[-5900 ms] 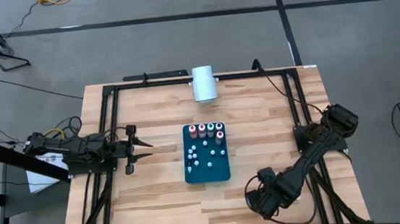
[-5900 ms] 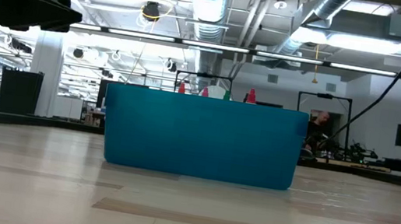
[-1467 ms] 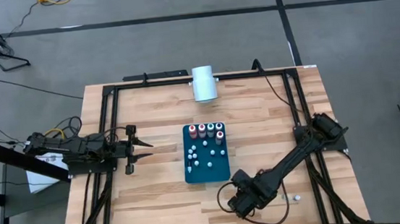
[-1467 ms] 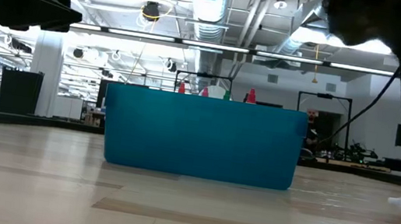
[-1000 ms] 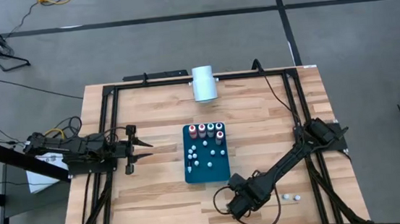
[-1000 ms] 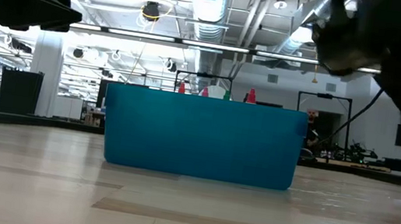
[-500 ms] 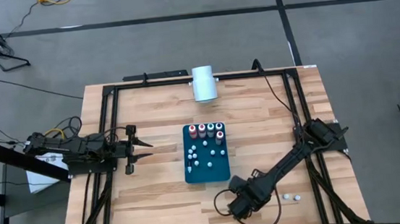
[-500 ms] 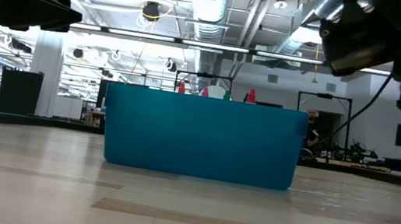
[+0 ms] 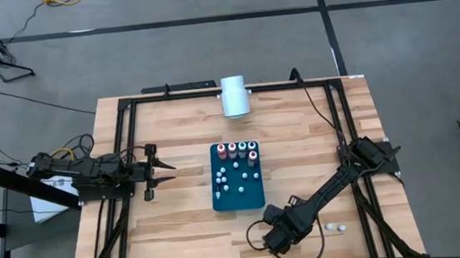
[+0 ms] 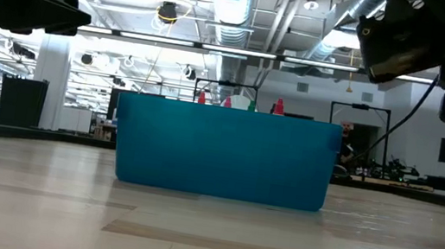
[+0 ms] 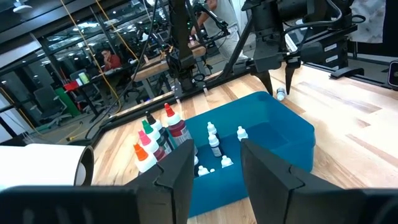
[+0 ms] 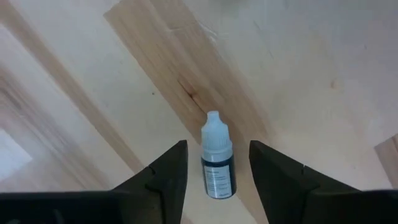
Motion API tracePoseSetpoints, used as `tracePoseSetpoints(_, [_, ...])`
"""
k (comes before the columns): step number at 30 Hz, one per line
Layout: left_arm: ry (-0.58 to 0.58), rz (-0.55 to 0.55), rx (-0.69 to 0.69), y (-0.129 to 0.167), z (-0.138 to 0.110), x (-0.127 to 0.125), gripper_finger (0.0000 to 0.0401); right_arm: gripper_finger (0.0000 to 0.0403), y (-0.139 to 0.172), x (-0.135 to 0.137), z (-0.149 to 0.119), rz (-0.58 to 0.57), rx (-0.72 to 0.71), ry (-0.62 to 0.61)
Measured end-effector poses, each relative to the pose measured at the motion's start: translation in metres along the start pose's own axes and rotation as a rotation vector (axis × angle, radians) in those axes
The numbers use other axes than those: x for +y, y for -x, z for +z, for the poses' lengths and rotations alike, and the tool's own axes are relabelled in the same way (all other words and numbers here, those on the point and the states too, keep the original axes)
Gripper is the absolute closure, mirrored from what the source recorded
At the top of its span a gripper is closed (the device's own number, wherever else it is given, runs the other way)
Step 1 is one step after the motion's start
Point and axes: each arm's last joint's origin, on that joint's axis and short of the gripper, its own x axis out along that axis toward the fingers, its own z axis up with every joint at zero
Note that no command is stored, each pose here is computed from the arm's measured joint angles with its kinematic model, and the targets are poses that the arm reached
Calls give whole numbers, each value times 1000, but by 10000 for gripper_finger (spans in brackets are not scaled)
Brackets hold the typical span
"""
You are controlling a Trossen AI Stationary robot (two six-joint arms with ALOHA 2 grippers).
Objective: Pick & Place food coloring
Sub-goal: Put the small brown food coloring bottle into the blue bin
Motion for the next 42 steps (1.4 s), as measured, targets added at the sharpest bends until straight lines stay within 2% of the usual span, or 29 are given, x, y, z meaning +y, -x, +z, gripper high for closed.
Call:
tracePoseSetpoints(9, [-1, 0, 0, 0, 0, 0, 278, 252, -17, 6, 4, 9, 12, 69])
tracePoseSetpoints(22, [0, 0, 0, 0, 0, 0, 278, 303, -20, 7, 4, 8, 18, 65])
tracePoseSetpoints(33, [0, 0, 0, 0, 0, 0, 278, 343, -20, 7, 4, 2, 2, -2])
tracePoseSetpoints(37, [0, 0, 0, 0, 0, 0, 278, 345, -16, 11, 2, -21, -70, -30])
tracePoseSetpoints(42, [-1, 0, 0, 0, 0, 0, 278, 345, -16, 14, -1, -47, -174, -121])
